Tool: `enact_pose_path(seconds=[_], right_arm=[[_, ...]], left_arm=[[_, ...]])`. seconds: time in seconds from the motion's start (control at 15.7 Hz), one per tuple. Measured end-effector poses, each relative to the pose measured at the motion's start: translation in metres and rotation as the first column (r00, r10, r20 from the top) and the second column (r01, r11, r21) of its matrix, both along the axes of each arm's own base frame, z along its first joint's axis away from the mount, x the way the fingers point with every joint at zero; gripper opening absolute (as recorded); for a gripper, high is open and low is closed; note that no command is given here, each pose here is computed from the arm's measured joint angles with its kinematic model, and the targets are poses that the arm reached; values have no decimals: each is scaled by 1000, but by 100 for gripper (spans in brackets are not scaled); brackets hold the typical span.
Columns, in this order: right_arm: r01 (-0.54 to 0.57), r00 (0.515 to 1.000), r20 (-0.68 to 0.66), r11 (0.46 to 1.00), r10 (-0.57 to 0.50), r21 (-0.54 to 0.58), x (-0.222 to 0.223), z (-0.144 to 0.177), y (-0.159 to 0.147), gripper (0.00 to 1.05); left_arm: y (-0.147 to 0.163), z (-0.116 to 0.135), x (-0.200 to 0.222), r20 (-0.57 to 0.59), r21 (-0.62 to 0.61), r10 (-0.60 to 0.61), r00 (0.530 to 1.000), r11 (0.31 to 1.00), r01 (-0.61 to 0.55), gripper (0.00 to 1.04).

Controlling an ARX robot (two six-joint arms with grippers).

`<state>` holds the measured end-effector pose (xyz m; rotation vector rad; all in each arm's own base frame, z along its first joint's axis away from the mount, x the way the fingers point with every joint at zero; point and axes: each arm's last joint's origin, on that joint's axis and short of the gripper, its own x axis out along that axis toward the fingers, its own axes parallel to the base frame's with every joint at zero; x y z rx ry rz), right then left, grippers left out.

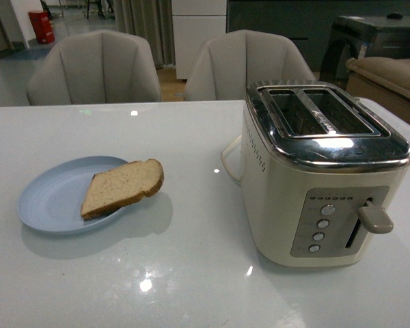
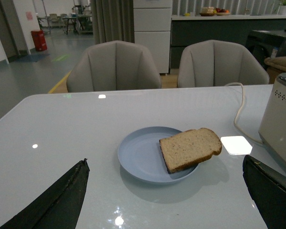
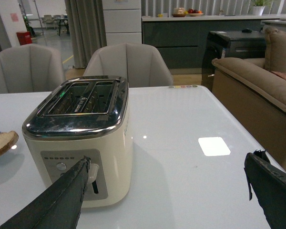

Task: Left arm holds plate, right arm toasts bread

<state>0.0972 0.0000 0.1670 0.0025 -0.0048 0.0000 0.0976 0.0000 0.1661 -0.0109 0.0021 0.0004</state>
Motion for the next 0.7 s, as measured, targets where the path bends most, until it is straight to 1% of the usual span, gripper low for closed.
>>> enact_pose_path(seconds=[0.7], right_arm=[[0,1000,0,1000,0,0,0,0,0,98]], left_arm=[[0,0,0,1,0,0,1000,1000,0,98]])
